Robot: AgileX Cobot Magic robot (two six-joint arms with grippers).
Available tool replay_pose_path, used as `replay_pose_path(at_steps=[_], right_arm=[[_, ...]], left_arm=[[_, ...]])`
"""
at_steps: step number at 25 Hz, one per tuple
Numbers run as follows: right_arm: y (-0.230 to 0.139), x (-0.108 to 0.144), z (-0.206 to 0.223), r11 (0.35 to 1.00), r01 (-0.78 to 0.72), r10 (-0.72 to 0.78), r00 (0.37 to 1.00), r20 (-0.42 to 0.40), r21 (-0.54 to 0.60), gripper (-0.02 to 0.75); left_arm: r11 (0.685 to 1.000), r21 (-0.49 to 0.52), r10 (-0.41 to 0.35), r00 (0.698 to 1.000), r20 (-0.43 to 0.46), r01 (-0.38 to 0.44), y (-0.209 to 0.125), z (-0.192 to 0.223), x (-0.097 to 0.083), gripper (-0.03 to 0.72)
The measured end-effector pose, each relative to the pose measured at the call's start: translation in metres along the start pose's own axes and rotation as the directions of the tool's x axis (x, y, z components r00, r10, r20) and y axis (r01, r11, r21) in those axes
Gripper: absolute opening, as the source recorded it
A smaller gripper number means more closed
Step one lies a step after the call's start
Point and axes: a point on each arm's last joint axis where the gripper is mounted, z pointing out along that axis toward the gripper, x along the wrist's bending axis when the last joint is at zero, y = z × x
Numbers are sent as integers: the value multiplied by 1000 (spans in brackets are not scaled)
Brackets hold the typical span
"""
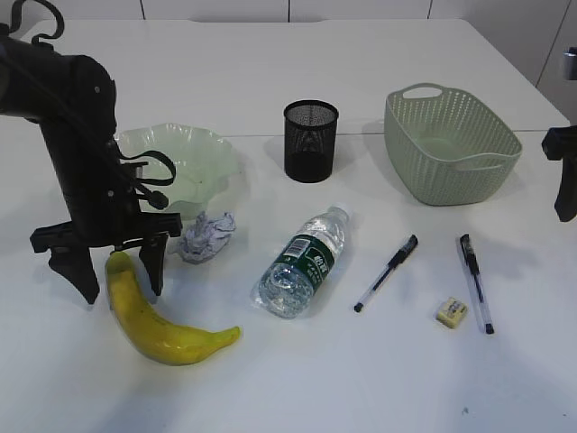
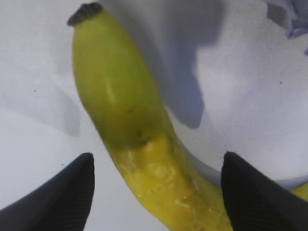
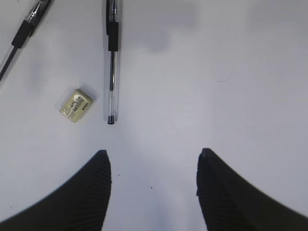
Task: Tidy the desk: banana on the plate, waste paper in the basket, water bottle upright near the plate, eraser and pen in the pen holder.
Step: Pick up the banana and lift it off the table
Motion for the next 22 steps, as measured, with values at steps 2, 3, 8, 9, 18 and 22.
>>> replay_pose_path(at_steps=[2, 3, 8, 9, 18, 22], right_arm=[[0, 0, 0, 1000, 0, 0, 1000, 0, 0, 428], [0, 0, 0, 1000, 0, 0, 1000, 0, 0, 428], [0, 0, 0, 1000, 0, 0, 1000, 0, 0, 428], [0, 0, 0, 1000, 0, 0, 1000, 0, 0, 428], [0, 0, 0, 1000, 0, 0, 1000, 0, 0, 428], [0, 0, 0, 1000, 0, 0, 1000, 0, 0, 428]], left_arm=[[1000, 4, 1, 1000, -2, -1, 0, 2, 0, 582], [1000, 7, 1, 1000, -4, -1, 1, 3, 0, 582], [1000, 11, 4, 1000, -6, -4, 2, 5, 0, 570], [1000, 11, 6, 1000, -6, -6, 2, 5, 0, 564], [1000, 23, 8, 1000, -11, -8, 3, 11, 0, 501], [999, 45, 11, 1000, -21, -10, 4, 17, 1, 497]])
